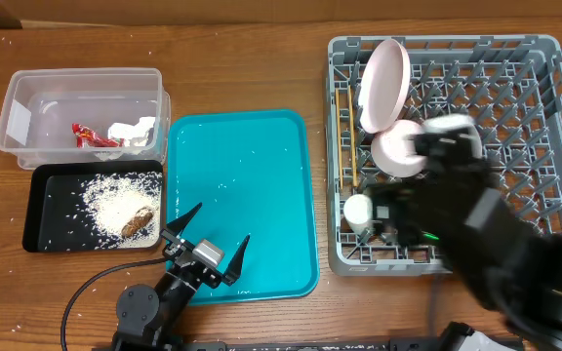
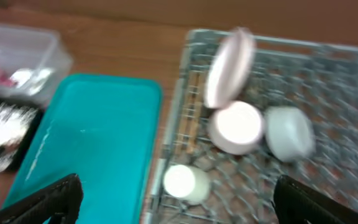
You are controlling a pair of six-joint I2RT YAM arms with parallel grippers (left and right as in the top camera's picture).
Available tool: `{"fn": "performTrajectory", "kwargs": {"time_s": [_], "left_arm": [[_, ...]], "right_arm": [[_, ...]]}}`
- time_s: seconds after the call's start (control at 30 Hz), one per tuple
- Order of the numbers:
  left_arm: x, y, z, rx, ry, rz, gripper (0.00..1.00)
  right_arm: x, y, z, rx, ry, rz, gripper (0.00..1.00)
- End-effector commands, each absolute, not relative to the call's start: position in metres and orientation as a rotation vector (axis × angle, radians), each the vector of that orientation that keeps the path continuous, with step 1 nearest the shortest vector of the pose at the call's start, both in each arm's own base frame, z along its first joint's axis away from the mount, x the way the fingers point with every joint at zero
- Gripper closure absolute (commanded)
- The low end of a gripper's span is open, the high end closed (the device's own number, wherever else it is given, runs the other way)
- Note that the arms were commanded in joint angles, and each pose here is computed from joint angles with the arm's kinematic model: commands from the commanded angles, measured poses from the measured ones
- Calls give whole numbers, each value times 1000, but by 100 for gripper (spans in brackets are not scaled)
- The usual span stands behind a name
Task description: Sort waste into correct bins and load items into the dishwasher
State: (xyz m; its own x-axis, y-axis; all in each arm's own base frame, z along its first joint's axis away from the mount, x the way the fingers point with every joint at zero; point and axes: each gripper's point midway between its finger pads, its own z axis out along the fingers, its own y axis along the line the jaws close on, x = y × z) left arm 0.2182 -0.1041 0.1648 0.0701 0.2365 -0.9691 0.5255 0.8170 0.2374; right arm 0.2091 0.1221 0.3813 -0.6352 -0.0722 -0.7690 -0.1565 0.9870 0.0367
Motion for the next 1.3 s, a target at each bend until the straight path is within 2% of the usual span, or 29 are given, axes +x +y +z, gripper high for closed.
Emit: {"fn": "performTrajectory", "kwargs": {"time_s": [0.0, 0.17, 0.27, 0.37, 0.6, 0.63, 0.77, 1.03, 1.13, 1.27], "left_arm": [[219, -103, 164, 645, 1506, -227, 0], [219, -103, 164, 645, 1506, -227, 0], [219, -103, 164, 645, 1506, -227, 0], [219, -103, 164, 645, 1506, -227, 0], [219, -103, 164, 645, 1506, -227, 0], [219, -103, 164, 645, 1506, -227, 0], [219, -103, 164, 645, 1506, -227, 0], [219, -103, 164, 645, 1506, -227, 0], [219, -103, 164, 645, 1506, -227, 0], [219, -103, 164, 645, 1506, -227, 0]], "right_arm": [[191, 66, 408, 71, 2143, 146, 0], [182, 20, 439, 228, 1977, 152, 0], [186, 22, 450, 63, 1878, 145, 0], [191, 25, 437, -6, 1859, 136, 0], [209, 19, 349, 57, 1882, 160, 0], [211, 20, 322, 53, 1882, 177, 0], [212, 18, 270, 65, 1861, 178, 0], [222, 21, 182, 71, 1755, 219, 0], [235, 22, 156, 69, 1753, 221, 0], [243, 22, 172, 58, 1625, 224, 0]]}}
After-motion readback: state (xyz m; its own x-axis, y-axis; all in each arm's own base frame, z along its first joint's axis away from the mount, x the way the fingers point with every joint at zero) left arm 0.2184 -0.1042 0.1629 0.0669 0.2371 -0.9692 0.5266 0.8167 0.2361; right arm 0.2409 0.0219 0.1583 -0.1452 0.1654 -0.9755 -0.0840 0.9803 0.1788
